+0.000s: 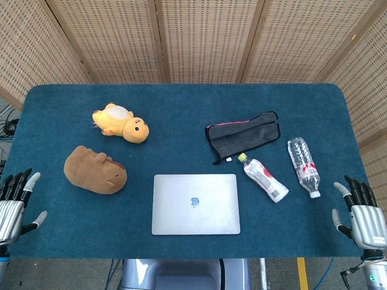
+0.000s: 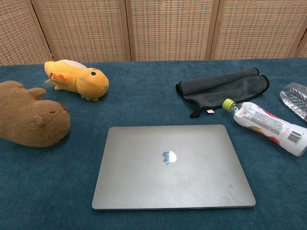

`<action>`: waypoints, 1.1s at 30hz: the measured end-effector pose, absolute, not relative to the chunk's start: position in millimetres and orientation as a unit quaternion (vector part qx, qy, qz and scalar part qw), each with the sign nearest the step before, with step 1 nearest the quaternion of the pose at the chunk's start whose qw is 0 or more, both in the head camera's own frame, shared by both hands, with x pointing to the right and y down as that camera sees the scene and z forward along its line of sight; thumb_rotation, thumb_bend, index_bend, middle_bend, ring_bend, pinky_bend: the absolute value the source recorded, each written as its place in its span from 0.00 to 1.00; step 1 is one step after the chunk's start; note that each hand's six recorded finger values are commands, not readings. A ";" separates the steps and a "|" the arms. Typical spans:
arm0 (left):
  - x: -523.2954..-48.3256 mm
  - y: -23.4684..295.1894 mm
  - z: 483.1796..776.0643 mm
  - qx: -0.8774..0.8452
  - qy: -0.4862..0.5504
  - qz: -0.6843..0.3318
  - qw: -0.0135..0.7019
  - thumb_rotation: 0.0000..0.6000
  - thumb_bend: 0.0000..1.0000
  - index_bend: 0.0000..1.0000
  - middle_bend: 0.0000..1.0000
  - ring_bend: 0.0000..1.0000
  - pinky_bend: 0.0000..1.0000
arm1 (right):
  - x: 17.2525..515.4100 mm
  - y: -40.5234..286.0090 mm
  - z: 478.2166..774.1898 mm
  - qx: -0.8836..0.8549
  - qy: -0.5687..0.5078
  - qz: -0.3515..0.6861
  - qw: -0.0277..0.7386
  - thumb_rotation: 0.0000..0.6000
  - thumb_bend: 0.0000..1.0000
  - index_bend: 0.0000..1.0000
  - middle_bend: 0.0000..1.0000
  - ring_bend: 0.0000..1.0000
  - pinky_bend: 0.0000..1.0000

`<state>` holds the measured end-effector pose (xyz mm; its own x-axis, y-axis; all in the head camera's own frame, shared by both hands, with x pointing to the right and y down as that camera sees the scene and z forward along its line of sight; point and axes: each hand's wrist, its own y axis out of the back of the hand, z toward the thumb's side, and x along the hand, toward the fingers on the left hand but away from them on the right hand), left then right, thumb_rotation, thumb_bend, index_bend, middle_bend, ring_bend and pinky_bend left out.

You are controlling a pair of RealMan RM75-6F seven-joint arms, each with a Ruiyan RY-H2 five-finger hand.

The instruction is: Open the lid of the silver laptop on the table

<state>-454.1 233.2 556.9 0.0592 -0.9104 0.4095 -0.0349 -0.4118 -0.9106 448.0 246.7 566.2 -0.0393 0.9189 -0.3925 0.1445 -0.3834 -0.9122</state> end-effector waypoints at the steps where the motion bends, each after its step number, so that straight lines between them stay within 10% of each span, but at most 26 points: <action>1: -451.0 230.9 557.9 -0.622 0.377 -0.566 0.388 1.00 0.27 0.00 0.00 0.00 0.00 | 448.1 247.1 566.3 -0.605 -0.439 0.572 0.338 1.00 0.52 0.15 0.04 0.00 0.00; 33: -193.9 184.4 615.1 -0.795 0.139 -0.385 0.447 1.00 0.05 0.00 0.00 0.00 0.00 | 438.6 255.5 560.6 -0.606 -0.424 0.583 0.336 1.00 0.52 0.15 0.04 0.00 0.00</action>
